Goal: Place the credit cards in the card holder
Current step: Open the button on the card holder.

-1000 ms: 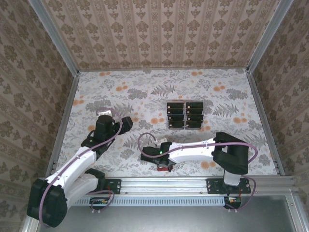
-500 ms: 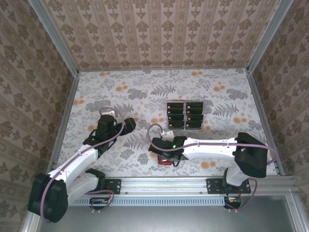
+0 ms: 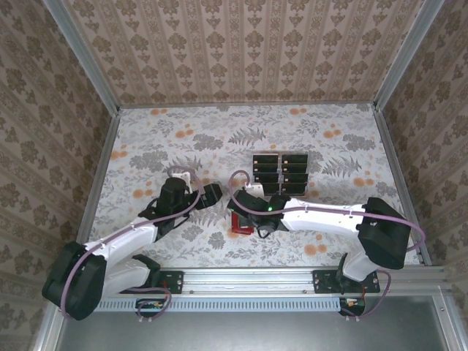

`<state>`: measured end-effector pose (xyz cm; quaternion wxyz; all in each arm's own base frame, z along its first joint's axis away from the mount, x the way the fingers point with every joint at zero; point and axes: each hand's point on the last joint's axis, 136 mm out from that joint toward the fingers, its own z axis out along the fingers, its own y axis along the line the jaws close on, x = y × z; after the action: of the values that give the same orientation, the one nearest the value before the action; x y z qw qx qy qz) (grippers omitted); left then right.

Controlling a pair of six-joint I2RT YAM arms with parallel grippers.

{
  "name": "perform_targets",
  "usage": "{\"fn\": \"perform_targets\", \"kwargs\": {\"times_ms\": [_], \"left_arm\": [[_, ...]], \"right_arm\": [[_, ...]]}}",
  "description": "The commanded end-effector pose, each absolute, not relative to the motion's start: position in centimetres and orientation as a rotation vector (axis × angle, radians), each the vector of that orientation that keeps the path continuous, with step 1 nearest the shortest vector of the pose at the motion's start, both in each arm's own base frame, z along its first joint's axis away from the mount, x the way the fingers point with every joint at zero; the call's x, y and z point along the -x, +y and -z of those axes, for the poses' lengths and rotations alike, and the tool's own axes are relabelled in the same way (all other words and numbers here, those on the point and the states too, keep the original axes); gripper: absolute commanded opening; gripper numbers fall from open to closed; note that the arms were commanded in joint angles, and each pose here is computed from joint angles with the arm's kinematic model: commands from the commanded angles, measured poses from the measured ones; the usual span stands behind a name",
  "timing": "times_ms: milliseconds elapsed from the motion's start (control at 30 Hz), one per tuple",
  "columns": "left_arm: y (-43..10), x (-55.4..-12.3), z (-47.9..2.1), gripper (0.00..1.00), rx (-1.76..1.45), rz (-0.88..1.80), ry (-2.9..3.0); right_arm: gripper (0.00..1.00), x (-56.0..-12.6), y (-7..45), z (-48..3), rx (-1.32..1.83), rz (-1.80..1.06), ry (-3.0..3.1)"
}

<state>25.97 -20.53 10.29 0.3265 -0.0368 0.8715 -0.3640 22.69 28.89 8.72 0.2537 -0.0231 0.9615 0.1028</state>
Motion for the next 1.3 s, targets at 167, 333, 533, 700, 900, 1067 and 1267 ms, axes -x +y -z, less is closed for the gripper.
{"fn": "perform_targets", "kwargs": {"times_ms": [167, 333, 533, 700, 900, 1067, 1267], "left_arm": [[-22.5, -25.3, -11.1, 0.97, 0.123, 1.084, 2.238], [-22.8, -25.1, -10.5, 0.95, 0.155, 1.110, 2.251], [-23.7, -25.1, -10.5, 0.92, 0.152, 1.150, 2.238], [-24.3, -25.1, -10.6, 0.90, 0.144, 1.161, 2.233], [-25.0, -25.0, -10.3, 0.77, 0.128, 1.172, 2.236], [-25.4, -25.1, -9.9, 0.57, 0.114, 1.173, 2.234], [-26.0, -25.2, -9.3, 0.42, 0.084, 1.178, 2.217]], "right_arm": [[0.00, -24.7, 31.1, -10.3, 0.077, -0.351, 2.572], [0.00, -25.3, 31.5, -10.9, 0.067, -0.377, 2.558], [0.00, -25.8, 31.9, -11.5, 0.067, -0.396, 2.546], [0.00, -25.9, 32.1, -11.5, 0.066, -0.402, 2.545], [0.00, -26.0, 32.3, -11.5, 0.067, -0.409, 2.543], [0.00, -26.0, 32.1, -11.1, 0.054, -0.412, 2.547], [0.00, -26.1, 31.5, -9.7, 0.016, -0.426, 2.558]]}}
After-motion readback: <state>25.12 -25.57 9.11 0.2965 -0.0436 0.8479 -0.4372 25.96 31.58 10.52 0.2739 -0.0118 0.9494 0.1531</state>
